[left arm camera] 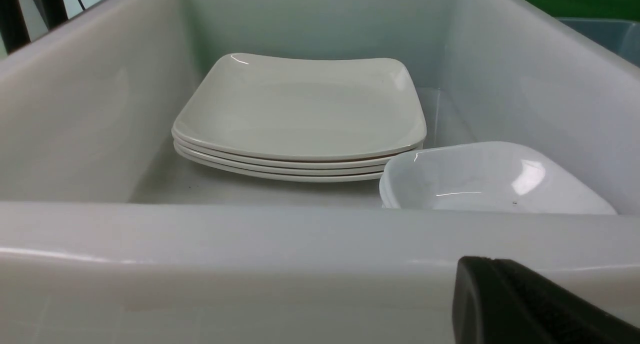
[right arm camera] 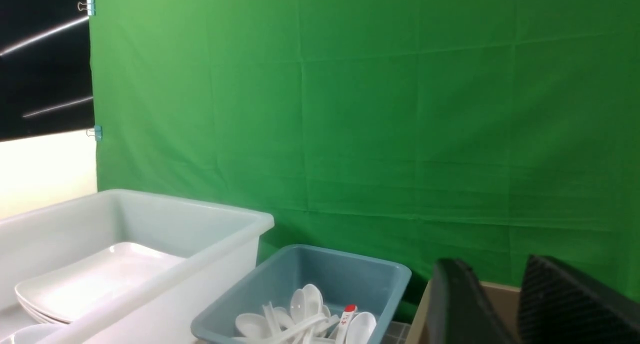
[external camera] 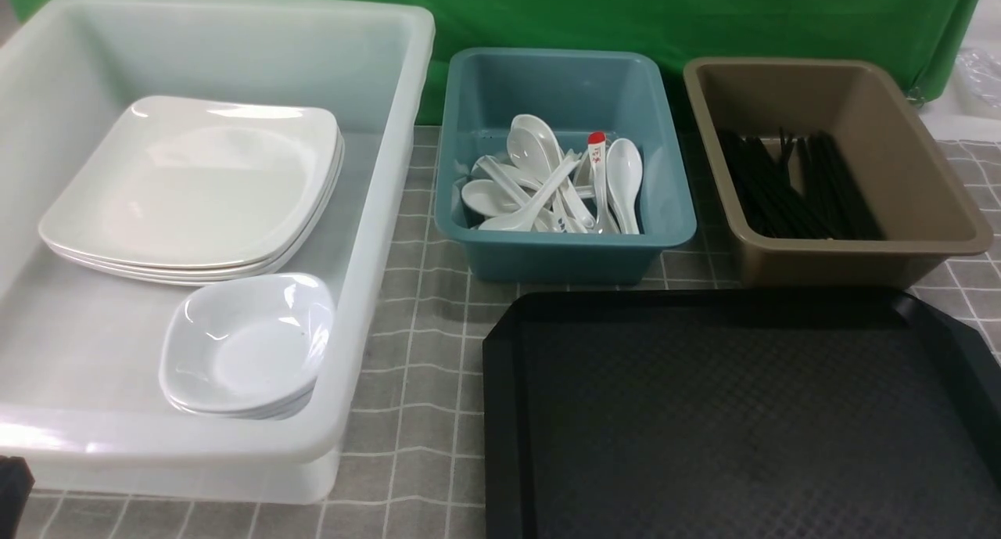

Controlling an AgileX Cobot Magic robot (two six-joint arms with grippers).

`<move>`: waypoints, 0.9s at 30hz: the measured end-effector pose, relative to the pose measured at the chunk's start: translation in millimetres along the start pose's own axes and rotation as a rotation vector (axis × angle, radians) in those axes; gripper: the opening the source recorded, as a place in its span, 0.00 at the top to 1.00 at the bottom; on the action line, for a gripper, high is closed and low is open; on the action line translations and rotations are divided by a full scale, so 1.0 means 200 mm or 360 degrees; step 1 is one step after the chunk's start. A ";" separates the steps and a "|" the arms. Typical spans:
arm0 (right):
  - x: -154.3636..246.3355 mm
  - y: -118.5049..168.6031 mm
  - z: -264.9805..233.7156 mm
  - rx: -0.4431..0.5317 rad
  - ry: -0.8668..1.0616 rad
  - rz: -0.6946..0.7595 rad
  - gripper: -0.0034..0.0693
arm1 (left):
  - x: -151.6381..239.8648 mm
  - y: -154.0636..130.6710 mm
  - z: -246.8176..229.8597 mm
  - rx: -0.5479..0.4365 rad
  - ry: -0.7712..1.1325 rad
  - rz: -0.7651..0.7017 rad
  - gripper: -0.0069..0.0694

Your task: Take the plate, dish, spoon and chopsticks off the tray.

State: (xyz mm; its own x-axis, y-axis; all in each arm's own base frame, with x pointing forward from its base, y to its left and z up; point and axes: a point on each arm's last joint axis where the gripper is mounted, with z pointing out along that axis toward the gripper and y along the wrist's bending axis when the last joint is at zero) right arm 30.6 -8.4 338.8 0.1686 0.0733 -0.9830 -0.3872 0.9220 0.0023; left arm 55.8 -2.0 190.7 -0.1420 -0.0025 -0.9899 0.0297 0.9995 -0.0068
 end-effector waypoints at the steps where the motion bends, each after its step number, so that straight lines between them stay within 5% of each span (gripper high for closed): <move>1: 0.01 0.01 0.00 -0.0024 0.0022 0.0012 0.63 | 0.00 0.00 0.00 0.0000 -0.0001 0.0000 0.91; 2: 0.01 0.02 0.00 0.0030 0.0035 0.0005 0.63 | 0.00 0.00 0.00 0.0000 -0.0001 0.0000 0.91; 9: 0.09 0.13 0.00 -0.0418 0.0141 0.0113 0.63 | 0.00 0.00 0.00 0.0000 -0.0001 0.0001 0.91; 17: 0.19 0.15 0.03 -0.0459 0.0080 0.0138 0.63 | 0.00 0.00 0.00 0.0000 -0.0001 0.0001 0.91; 20: 0.27 0.14 0.02 -0.0368 0.0079 0.0062 0.63 | 0.00 0.00 0.00 0.0000 -0.0001 0.0001 0.91; 27: 0.63 0.06 0.03 0.0188 0.0366 -0.0164 0.63 | 0.00 0.00 0.00 -0.0001 -0.0001 0.0003 0.91</move>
State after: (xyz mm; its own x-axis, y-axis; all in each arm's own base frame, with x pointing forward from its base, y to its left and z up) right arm 52.0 14.3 215.6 -0.0137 -0.0993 -0.9950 -0.2679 0.9590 -0.0920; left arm 55.8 -1.9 190.8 -0.1411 -0.0006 -0.9900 0.0295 0.9996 -0.0048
